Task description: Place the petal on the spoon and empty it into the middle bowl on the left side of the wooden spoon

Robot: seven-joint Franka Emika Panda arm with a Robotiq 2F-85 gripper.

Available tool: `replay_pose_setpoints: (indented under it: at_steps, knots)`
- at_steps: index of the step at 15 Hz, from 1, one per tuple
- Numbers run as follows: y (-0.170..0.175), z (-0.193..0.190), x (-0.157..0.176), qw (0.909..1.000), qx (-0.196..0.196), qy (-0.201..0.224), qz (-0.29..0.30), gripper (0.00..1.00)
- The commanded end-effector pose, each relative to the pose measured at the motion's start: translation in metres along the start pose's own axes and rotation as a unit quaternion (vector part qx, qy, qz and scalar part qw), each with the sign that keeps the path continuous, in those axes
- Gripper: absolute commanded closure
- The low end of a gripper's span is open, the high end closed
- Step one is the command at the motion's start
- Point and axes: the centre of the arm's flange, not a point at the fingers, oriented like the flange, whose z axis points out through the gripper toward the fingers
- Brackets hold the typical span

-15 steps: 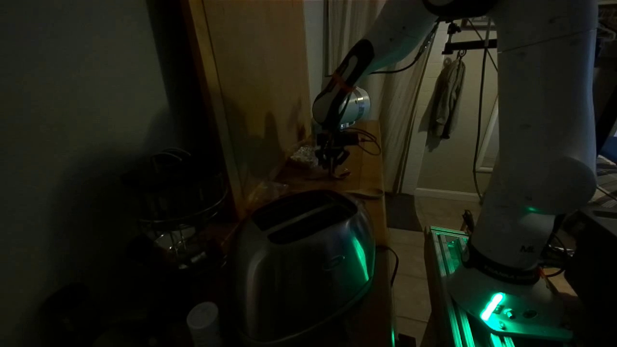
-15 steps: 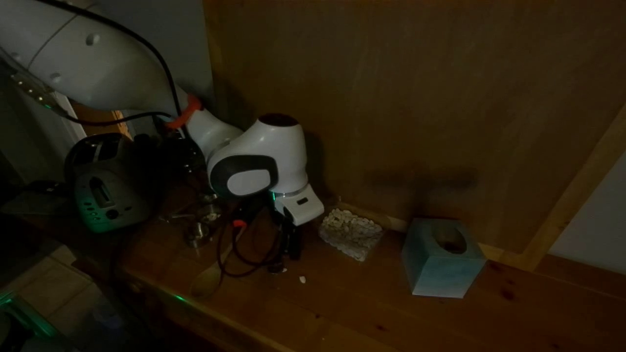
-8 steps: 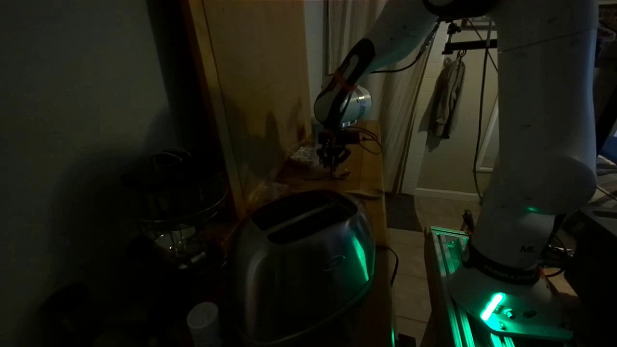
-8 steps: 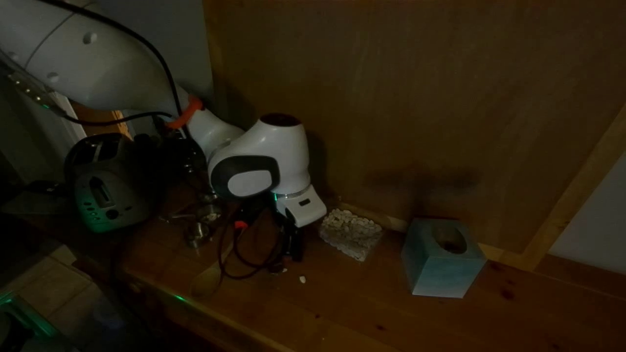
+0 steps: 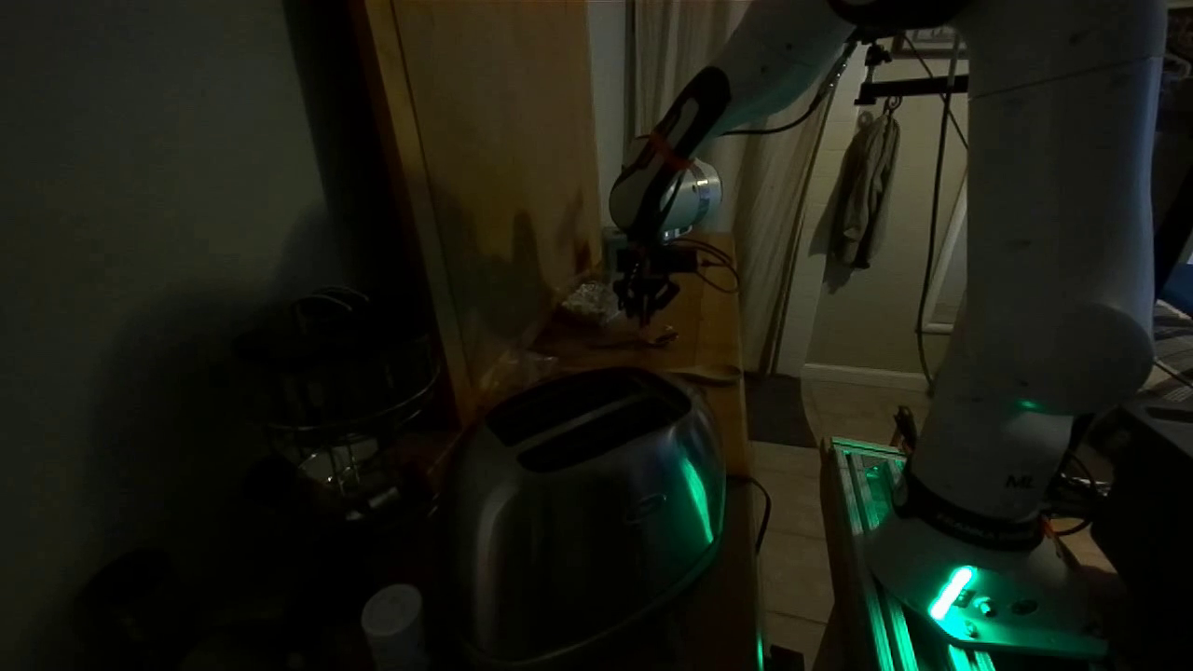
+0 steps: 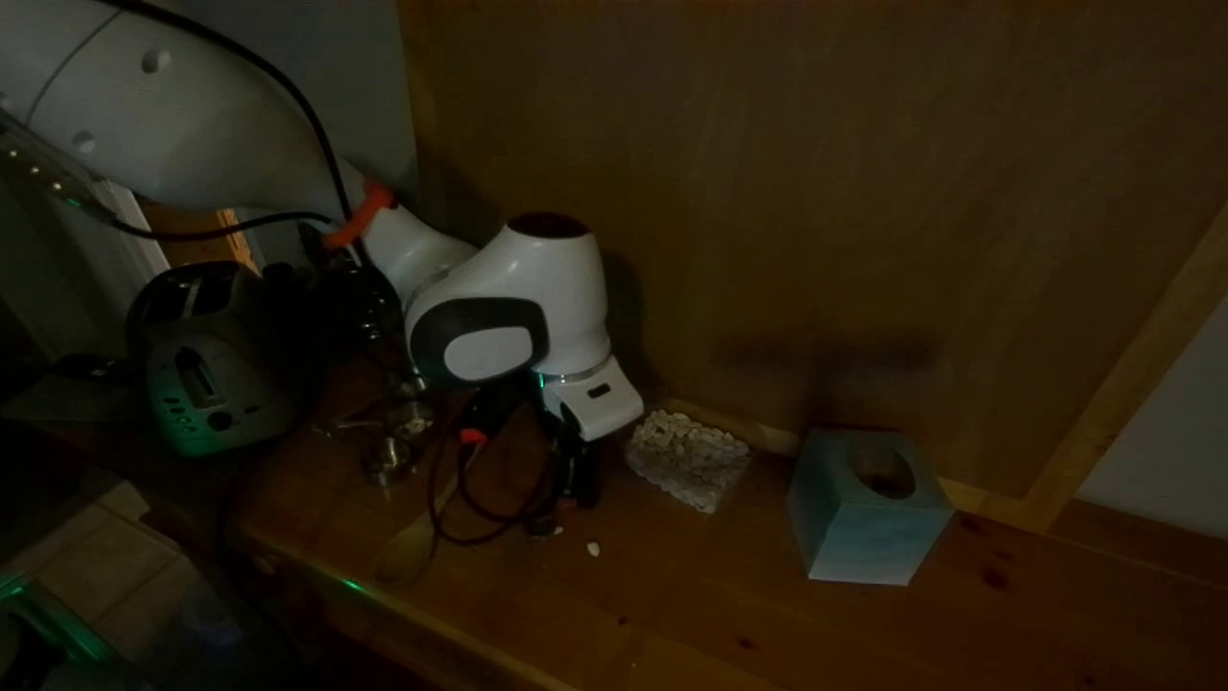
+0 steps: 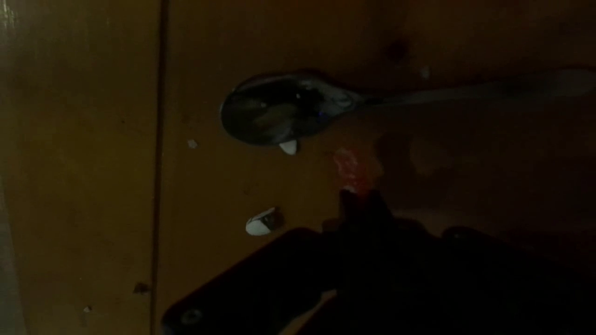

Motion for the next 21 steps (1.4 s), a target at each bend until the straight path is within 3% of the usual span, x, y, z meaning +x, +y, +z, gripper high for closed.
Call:
replay_pose_setpoints:
  at_steps: [1, 21]
  knots:
    - [0.006, -0.013, -0.010, 1.0000, -0.008, 0.001, -0.005, 0.93]
    - [0.021, -0.012, -0.033, 0.9994, -0.023, -0.008, -0.026, 0.93]
